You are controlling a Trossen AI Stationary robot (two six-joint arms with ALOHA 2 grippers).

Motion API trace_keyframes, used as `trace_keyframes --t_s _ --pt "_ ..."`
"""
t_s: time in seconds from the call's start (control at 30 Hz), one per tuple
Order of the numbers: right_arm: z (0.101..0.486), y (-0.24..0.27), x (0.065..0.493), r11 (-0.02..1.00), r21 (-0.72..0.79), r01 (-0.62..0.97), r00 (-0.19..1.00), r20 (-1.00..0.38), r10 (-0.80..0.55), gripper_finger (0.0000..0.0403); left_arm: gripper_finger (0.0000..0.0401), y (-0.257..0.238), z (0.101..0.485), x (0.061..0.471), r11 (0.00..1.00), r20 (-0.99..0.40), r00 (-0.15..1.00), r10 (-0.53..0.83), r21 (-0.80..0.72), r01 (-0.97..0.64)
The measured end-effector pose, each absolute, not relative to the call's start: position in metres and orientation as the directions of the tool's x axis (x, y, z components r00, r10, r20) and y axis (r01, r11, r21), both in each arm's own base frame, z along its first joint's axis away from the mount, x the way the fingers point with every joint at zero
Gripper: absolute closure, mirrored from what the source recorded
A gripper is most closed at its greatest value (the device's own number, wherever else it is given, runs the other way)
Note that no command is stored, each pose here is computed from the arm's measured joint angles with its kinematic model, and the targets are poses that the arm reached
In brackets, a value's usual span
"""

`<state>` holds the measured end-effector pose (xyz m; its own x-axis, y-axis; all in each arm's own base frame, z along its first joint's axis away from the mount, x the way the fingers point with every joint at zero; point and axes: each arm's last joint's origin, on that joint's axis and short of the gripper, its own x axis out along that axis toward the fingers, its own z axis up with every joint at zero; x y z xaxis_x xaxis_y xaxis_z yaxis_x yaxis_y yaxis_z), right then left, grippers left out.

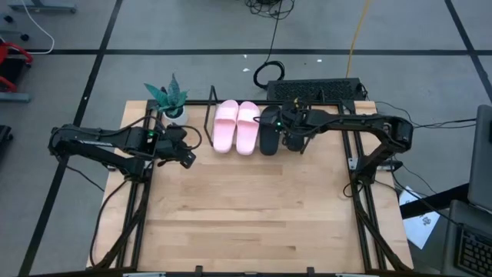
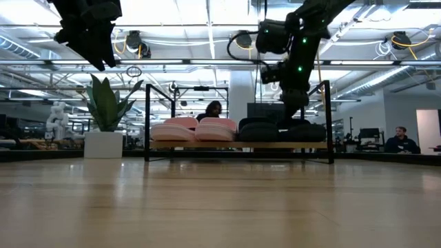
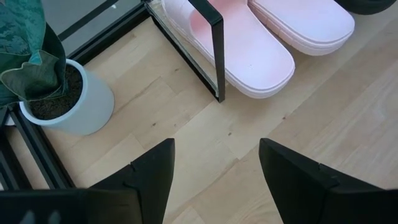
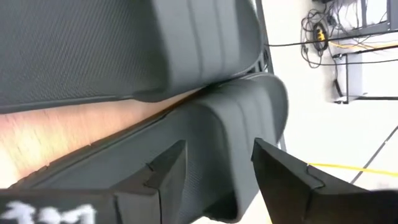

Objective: Pick and place slides into the shelf
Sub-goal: Return to Home Position

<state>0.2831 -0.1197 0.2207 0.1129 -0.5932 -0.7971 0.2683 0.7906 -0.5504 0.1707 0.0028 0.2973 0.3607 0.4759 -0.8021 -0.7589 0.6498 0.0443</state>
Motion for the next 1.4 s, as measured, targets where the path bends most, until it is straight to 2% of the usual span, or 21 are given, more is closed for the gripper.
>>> trace_keyframes --t_s 0.27,0.4,0.67,0.8,0.93,1.03,1.23,1.4 --pt "0.240 -0.117 0.276 0.773 -0.542 0.329 0.167 -0.773 -0.613 0.0229 0.0164 0.003 0.297 0.171 0.648 -0.802 0.361 0.476 0.043 -0.760" --pt "0.251 -0.112 0.276 0.764 -0.538 0.357 0.232 -0.741 -0.630 0.0229 0.0164 0.004 0.298 0.171 0.640 -0.790 0.357 0.499 0.058 -0.766" --pt "0.304 -0.086 0.272 0.742 -0.498 0.448 0.499 -0.549 -0.670 0.0229 0.0164 0.006 0.299 0.171 0.607 -0.737 0.347 0.580 0.107 -0.787" --pt "0.337 -0.067 0.258 0.750 -0.444 0.491 0.619 -0.428 -0.659 0.0229 0.0164 0.008 0.305 0.175 0.589 -0.682 0.398 0.614 0.060 -0.806" --pt "0.364 -0.048 0.238 0.778 -0.314 0.544 0.711 -0.321 -0.626 0.0229 0.0164 0.012 0.322 0.173 0.613 -0.610 0.503 0.612 -0.036 -0.789" --pt "0.383 -0.035 0.221 0.804 -0.162 0.572 0.769 -0.236 -0.594 0.0229 0.0164 0.013 0.348 0.162 0.658 -0.522 0.607 0.599 -0.112 -0.745" --pt "0.406 -0.018 0.185 0.825 0.140 0.547 0.837 -0.128 -0.533 0.0229 0.0164 0.012 0.403 0.119 0.766 -0.357 0.783 0.510 -0.226 -0.602" --pt "0.415 -0.012 0.156 0.824 0.249 0.509 0.860 -0.100 -0.501 0.0229 0.0164 0.012 0.428 0.076 0.828 -0.234 0.862 0.449 -0.254 -0.500"
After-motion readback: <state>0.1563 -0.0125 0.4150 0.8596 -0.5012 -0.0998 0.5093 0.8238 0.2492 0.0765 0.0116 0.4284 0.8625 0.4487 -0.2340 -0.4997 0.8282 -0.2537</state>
